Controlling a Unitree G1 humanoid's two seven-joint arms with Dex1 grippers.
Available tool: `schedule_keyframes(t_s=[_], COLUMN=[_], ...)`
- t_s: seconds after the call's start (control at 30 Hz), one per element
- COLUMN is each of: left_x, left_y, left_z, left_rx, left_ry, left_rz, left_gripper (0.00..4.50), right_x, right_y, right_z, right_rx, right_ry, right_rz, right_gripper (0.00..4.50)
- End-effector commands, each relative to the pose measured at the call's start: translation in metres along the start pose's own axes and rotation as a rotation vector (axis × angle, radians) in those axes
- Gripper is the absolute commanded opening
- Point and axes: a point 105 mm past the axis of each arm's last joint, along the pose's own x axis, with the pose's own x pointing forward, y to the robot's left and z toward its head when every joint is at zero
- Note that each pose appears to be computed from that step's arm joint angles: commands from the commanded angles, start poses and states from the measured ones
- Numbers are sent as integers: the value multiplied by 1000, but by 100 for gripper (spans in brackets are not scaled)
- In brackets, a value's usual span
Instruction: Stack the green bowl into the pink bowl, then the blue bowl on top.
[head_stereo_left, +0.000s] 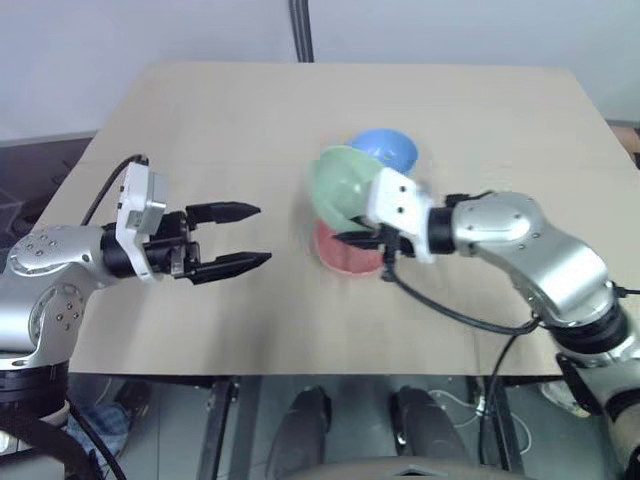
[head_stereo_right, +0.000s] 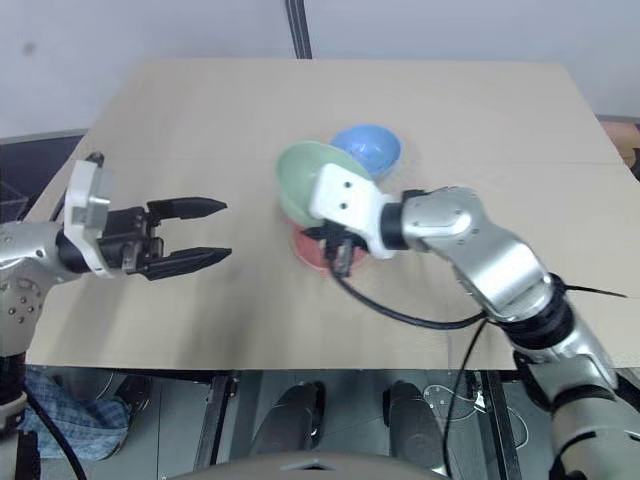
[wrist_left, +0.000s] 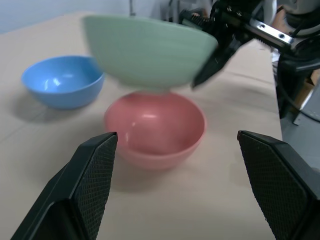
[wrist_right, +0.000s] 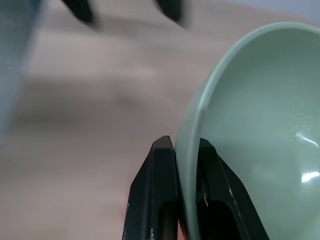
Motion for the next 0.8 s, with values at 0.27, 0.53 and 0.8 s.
schedule_keyframes(t_s=[0.27,0.53,0.8], left_x=[-2,-4,-13], left_y=[-1,9,47], left_z=[4,6,2], left_rx=[18,45,-5], left_ry=[0,-13,-32], left_rz=[-19,50,353], left_gripper=[406,406,406], right_x=[-1,-23,-28], right_y=[-2,-49,-103], right_z=[9,12,-12], right_rx=[-10,53,37], right_ry=[-14,-22,64], right_rz=[-22,-194,-380], right_gripper=[259,309,309])
